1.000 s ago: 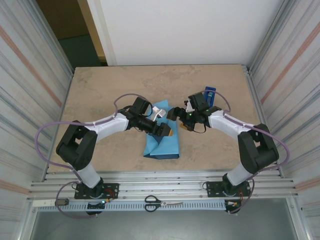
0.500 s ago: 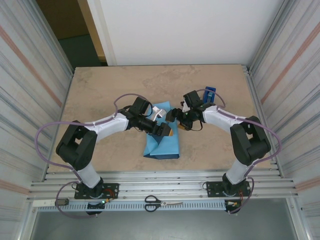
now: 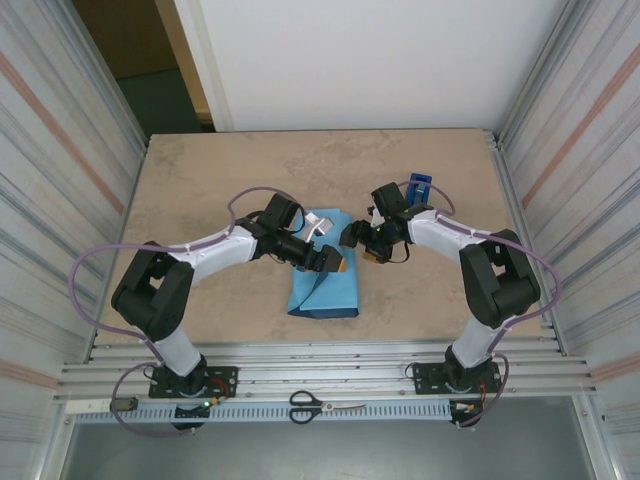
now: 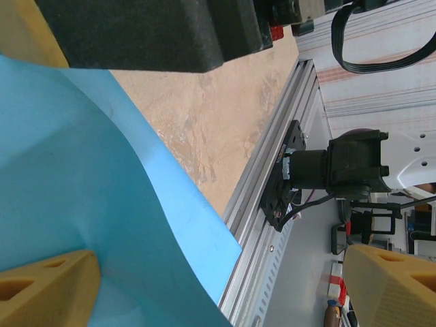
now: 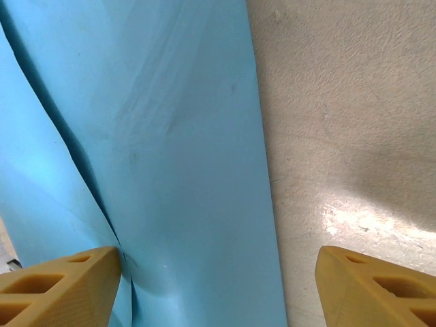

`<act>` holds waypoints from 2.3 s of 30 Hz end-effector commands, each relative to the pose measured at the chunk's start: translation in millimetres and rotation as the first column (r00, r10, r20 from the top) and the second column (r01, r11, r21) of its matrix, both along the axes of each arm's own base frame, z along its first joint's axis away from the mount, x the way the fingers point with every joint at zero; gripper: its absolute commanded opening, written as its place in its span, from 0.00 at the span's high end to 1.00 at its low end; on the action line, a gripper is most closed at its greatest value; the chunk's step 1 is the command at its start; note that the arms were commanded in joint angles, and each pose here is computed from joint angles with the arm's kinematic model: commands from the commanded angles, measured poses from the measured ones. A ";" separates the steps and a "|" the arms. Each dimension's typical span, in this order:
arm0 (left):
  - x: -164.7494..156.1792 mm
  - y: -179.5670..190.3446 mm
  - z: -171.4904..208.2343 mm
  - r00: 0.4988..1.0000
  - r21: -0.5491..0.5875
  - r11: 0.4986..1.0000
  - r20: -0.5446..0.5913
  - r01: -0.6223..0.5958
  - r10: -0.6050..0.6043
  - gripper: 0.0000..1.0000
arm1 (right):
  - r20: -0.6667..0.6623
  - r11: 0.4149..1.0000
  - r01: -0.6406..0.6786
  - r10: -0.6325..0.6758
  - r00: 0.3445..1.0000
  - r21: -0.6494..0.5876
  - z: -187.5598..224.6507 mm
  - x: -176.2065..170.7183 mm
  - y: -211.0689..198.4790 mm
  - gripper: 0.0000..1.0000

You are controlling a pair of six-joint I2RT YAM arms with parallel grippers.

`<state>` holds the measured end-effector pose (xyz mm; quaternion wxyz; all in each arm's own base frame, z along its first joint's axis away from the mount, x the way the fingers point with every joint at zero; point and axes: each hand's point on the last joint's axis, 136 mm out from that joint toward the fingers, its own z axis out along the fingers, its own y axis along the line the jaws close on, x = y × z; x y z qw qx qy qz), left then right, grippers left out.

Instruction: Wrap the gift box in paper

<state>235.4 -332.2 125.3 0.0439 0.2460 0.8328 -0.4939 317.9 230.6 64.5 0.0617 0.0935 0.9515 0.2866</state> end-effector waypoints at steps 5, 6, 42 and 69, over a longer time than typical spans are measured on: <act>-3.3 24.1 -74.6 0.998 0.212 0.976 -0.043 -0.043 0.054 0.08 | 0.039 0.999 -0.040 0.040 0.998 -0.007 15.0 -2.3 1.1 0.23; -3.1 24.3 -74.5 0.998 0.211 0.977 -0.043 -0.043 0.053 0.09 | 0.066 0.998 -0.047 0.044 0.997 0.042 26.5 1.7 8.6 0.21; 31.4 37.5 40.8 0.963 0.096 0.968 0.164 -0.232 0.214 0.07 | -0.060 0.999 -0.049 0.049 0.997 -0.001 -42.1 -25.8 11.1 0.30; -46.5 94.8 -52.1 0.943 0.511 0.800 0.079 -0.316 0.323 0.02 | -0.062 0.999 -0.045 0.043 0.997 -0.030 -42.1 -28.0 8.7 0.29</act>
